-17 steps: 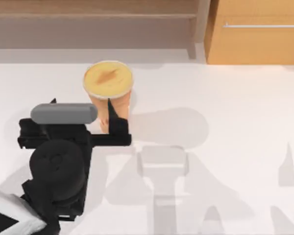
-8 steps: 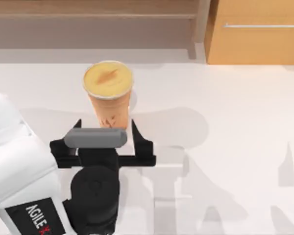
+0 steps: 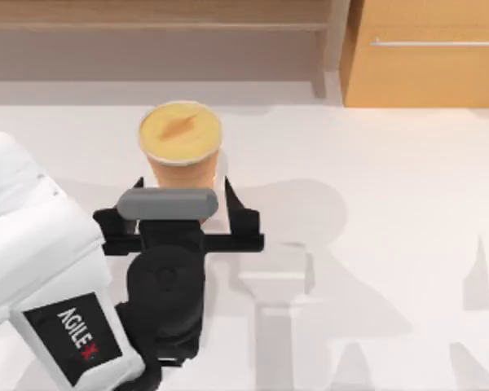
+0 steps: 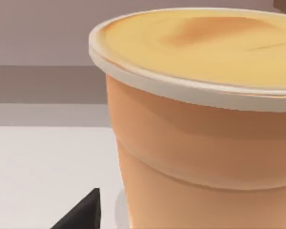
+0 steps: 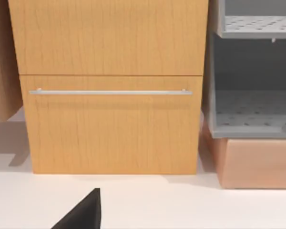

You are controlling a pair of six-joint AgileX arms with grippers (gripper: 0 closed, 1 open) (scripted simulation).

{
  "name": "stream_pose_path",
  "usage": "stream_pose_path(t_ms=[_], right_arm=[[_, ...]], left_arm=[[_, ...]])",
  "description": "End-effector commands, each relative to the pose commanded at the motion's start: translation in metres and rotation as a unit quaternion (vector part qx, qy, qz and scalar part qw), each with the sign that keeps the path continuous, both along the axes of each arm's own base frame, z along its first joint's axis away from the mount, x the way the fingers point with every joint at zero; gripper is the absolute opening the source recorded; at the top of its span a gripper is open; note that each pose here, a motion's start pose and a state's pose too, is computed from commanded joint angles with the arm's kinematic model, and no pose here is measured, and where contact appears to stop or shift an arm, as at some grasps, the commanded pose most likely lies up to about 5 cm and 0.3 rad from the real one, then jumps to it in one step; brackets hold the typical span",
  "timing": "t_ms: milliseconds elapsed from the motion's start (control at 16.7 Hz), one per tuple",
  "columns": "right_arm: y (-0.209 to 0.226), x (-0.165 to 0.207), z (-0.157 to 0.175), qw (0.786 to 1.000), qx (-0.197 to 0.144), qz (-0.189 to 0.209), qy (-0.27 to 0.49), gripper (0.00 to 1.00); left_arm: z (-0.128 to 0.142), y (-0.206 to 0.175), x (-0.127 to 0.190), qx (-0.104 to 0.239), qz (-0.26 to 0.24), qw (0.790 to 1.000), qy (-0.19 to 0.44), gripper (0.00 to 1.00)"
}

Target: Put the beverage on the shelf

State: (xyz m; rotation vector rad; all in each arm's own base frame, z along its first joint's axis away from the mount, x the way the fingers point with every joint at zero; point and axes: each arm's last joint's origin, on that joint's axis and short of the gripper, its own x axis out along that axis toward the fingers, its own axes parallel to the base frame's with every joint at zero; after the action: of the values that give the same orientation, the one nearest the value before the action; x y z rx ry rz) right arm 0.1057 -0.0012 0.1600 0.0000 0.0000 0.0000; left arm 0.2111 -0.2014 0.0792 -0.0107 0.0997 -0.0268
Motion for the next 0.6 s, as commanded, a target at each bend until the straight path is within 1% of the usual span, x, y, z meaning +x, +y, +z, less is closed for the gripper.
stream_pose_path(t_ms=[180,300,600], right_arm=[[0.000,0.000,0.000,1.000,0.000,0.000,0.000,1.00],[0.000,0.000,0.000,1.000,0.000,0.000,0.000,1.00],[0.000,0.000,0.000,1.000,0.000,0.000,0.000,1.00]], left_arm=[[-0.003,0.000,0.031,0.000,0.000,1.000,0.000,1.00],[-0.005,0.001,0.046,0.000,0.000,1.000,0.000,1.00],[-0.005,0.001,0.050,0.000,0.000,1.000,0.000,1.00]])
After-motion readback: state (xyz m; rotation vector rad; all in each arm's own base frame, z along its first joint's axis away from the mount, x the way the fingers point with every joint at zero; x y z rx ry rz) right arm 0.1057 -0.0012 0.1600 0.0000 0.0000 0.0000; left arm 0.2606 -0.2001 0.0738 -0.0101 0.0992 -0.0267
